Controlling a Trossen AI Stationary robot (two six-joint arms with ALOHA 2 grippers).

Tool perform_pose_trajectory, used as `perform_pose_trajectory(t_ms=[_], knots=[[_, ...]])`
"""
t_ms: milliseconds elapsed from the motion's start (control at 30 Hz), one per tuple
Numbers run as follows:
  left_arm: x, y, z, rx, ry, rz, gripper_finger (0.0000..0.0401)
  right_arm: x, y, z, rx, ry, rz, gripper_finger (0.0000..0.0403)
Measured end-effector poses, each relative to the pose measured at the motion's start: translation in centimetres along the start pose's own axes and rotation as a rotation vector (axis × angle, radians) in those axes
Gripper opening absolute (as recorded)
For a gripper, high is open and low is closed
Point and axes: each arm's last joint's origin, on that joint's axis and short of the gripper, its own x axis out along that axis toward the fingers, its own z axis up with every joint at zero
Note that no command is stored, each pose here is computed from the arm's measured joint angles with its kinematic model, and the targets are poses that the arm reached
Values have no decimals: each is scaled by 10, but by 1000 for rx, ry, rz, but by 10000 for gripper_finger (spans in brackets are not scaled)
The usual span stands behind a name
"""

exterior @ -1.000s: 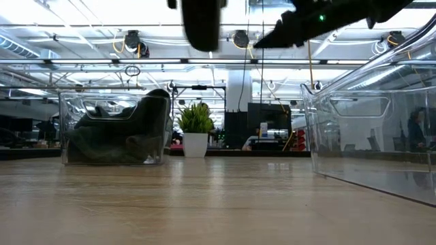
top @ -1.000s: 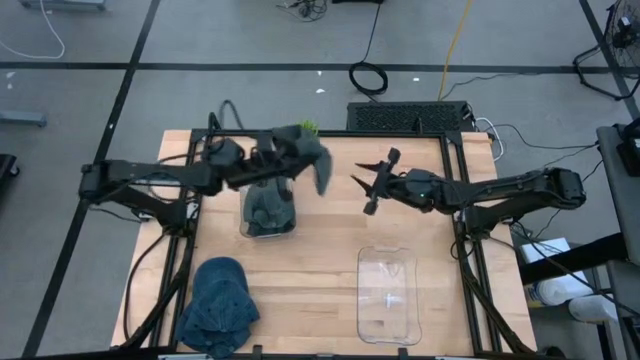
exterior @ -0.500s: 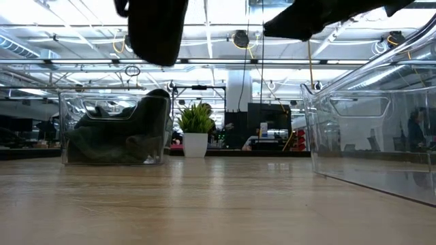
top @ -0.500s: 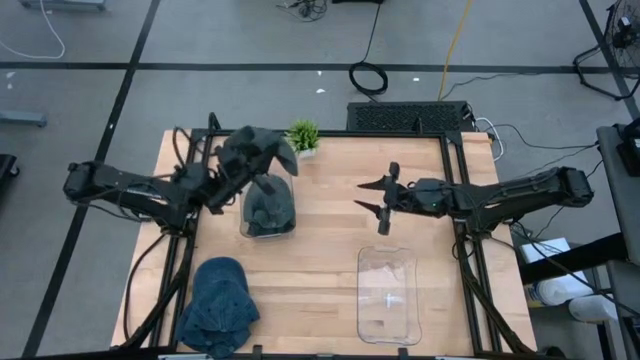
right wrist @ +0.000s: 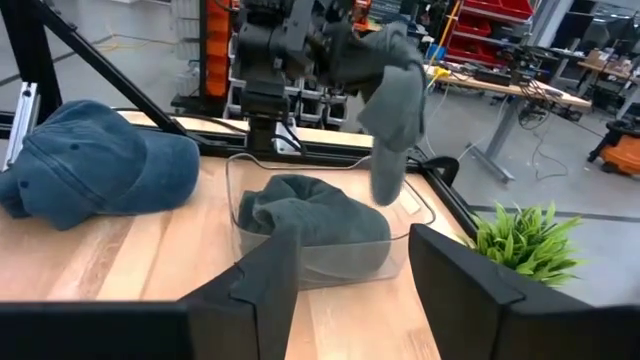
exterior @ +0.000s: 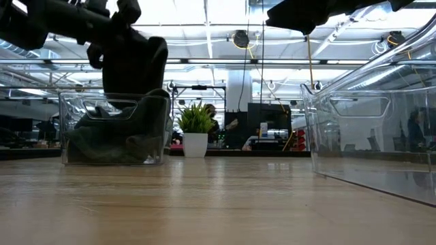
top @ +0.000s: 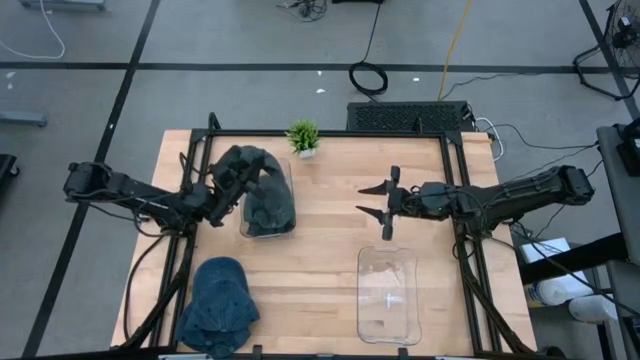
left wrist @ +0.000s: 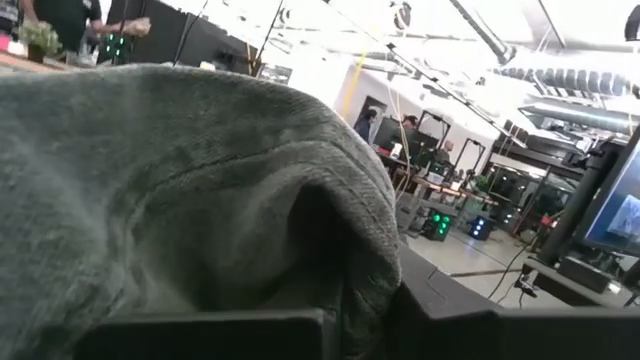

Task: Pick & Place hat
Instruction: Put the black cap into the top transparent bin

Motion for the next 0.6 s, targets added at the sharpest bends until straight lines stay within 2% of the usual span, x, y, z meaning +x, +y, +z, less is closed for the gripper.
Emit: perform_pose_trajectory(t_ms=[200, 333, 600], knots=[[-6, 10, -11, -59, 30, 7, 31, 0, 0, 0, 1, -1, 1, 172], [-5, 11, -22, -47, 68, 15, 31, 0, 0, 0, 1, -1, 1, 171], [1, 12, -49, -123, 115, 50, 31, 0, 0, 1, 3, -7, 0, 171]])
